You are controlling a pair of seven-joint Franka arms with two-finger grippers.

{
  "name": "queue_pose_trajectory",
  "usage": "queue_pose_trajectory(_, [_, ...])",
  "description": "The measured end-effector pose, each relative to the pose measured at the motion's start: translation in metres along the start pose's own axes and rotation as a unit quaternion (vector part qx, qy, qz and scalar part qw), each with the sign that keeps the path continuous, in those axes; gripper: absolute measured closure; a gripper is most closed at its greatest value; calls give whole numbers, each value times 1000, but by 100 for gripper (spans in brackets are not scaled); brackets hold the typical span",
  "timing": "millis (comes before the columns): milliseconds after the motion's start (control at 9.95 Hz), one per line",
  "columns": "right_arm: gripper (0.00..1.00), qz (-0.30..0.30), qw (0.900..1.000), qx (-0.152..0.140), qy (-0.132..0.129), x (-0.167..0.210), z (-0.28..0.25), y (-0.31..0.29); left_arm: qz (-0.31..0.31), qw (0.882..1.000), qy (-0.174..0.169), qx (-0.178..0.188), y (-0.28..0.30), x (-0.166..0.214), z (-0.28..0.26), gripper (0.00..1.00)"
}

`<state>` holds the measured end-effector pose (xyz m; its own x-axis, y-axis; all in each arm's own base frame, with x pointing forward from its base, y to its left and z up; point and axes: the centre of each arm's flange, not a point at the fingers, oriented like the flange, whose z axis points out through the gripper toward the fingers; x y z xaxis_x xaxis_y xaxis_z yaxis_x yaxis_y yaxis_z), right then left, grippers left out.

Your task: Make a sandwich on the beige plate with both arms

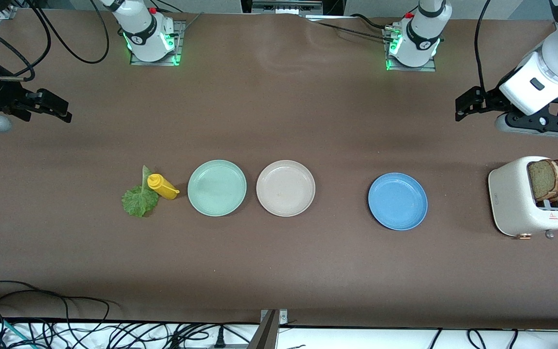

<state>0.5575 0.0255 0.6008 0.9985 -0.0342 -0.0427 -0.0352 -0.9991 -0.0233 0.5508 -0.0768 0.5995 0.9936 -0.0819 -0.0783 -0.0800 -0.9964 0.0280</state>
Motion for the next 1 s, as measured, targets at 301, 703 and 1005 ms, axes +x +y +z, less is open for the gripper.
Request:
queue_pose_trajectory(301, [0, 0, 1000, 0, -3, -1, 0, 0, 0, 1000, 0, 0, 0, 0, 0, 0])
queue_pose_trajectory(703, [0, 7, 1000, 6, -7, 0, 2, 6, 0, 1000, 0, 0, 0, 0, 0, 0])
queue_pose_trajectory(1005, [0, 7, 1000, 10, -11, 2, 5, 13, 0, 1000, 0, 0, 0, 0, 0, 0])
